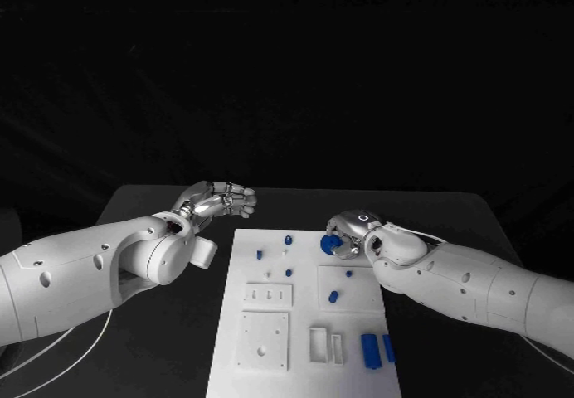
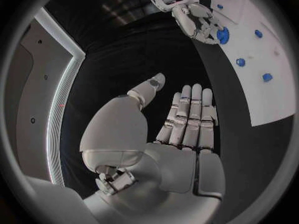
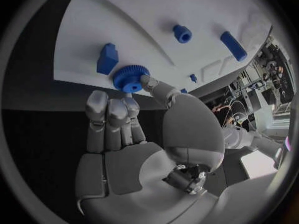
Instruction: Assemble the parts on the task board
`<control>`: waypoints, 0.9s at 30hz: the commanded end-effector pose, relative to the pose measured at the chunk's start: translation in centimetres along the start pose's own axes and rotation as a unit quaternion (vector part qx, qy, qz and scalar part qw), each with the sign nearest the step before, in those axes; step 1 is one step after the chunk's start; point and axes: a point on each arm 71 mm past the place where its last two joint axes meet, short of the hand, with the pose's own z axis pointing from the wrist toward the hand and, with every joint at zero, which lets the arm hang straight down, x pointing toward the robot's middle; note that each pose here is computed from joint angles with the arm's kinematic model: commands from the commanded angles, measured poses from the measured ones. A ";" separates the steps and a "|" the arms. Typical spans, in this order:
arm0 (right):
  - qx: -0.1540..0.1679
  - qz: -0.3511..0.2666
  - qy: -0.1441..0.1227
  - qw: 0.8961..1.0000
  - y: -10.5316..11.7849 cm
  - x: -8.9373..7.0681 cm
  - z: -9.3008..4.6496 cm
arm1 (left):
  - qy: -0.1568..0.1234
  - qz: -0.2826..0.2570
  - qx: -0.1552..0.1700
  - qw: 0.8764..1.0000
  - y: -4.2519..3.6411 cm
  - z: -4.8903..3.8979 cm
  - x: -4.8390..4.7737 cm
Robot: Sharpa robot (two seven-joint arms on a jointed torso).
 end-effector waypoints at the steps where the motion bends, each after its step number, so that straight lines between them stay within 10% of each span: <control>1: 0.003 -0.023 -0.033 0.999 0.6 -0.9 0.0 | 0.006 -0.003 0.004 1.000 -0.14 -0.02 0.13; 27: -0.089 -0.034 -0.053 0.994 9.8 -2.4 1.0 | 0.008 -0.005 0.005 1.000 -0.21 0.10 0.51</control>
